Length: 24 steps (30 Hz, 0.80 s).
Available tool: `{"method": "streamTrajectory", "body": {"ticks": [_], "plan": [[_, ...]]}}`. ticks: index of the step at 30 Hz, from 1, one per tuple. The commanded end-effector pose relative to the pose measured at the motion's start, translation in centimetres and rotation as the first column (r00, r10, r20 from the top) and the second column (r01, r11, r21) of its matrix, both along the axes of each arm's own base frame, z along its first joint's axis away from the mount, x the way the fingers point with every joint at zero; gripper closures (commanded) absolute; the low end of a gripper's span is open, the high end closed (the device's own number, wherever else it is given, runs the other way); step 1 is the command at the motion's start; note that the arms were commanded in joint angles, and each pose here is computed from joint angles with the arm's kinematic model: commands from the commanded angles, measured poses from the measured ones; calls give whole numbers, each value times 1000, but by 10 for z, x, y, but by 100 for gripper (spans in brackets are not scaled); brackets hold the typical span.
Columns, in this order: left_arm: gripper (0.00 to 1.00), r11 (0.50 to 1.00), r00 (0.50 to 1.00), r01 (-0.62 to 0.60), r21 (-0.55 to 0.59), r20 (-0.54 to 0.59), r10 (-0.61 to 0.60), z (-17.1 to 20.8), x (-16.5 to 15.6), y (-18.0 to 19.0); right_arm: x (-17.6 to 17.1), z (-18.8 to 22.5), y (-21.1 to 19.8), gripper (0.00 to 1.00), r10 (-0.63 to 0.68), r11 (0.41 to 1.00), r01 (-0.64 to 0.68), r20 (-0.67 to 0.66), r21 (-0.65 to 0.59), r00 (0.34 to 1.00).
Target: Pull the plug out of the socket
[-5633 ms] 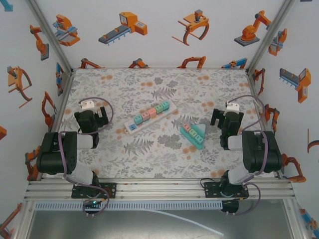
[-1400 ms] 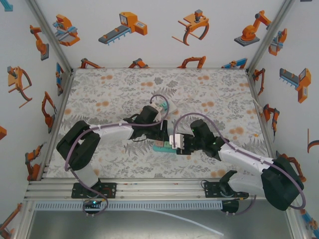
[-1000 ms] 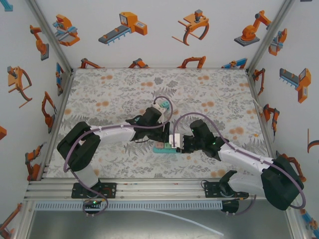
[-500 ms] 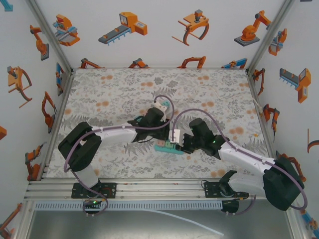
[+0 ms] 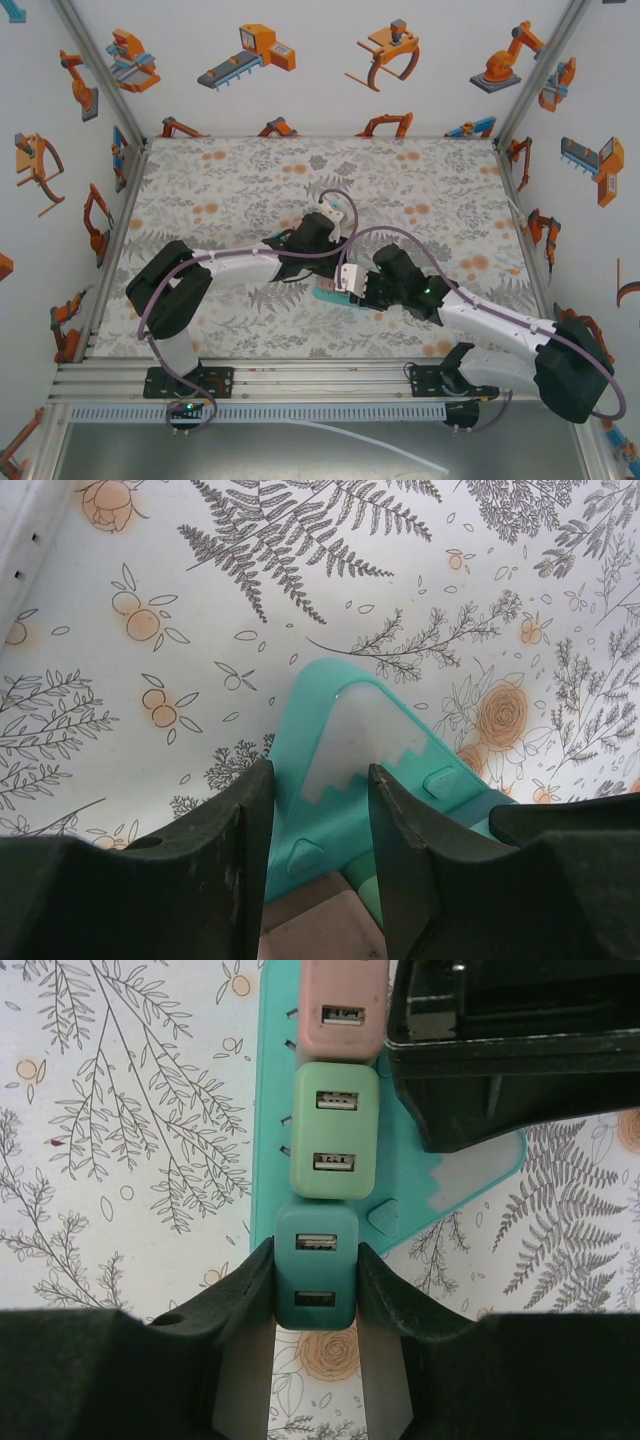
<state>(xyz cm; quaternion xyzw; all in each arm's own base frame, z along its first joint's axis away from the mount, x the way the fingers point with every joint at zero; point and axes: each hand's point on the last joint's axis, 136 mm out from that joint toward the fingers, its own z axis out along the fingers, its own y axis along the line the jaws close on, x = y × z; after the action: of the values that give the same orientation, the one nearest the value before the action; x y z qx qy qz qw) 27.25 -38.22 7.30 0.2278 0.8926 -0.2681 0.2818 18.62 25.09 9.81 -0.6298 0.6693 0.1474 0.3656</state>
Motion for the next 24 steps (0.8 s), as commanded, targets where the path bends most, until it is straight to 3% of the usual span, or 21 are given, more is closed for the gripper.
{"method": "streamTrajectory", "body": {"ticks": [1,6,10,15,19,24], "plan": [[59,879,975,82,470,-222,28,-125,-62,100,6,61,30,92,13,976,-29,74,214,997],[59,838,977,38,544,-196,83,-136,-66,123,3,74,30,92,0,954,-32,108,299,994],[59,835,985,26,550,-155,71,-136,-64,120,4,71,28,94,-16,958,-9,85,288,996],[59,826,990,-17,564,-106,92,-133,-57,122,-18,46,25,98,138,976,-152,99,154,986],[60,791,991,-66,608,-55,125,-132,-51,136,-24,44,17,99,180,979,-189,116,80,977],[61,755,986,-122,645,-11,168,-136,-49,152,-7,81,23,100,18,965,-46,114,257,993]]}}
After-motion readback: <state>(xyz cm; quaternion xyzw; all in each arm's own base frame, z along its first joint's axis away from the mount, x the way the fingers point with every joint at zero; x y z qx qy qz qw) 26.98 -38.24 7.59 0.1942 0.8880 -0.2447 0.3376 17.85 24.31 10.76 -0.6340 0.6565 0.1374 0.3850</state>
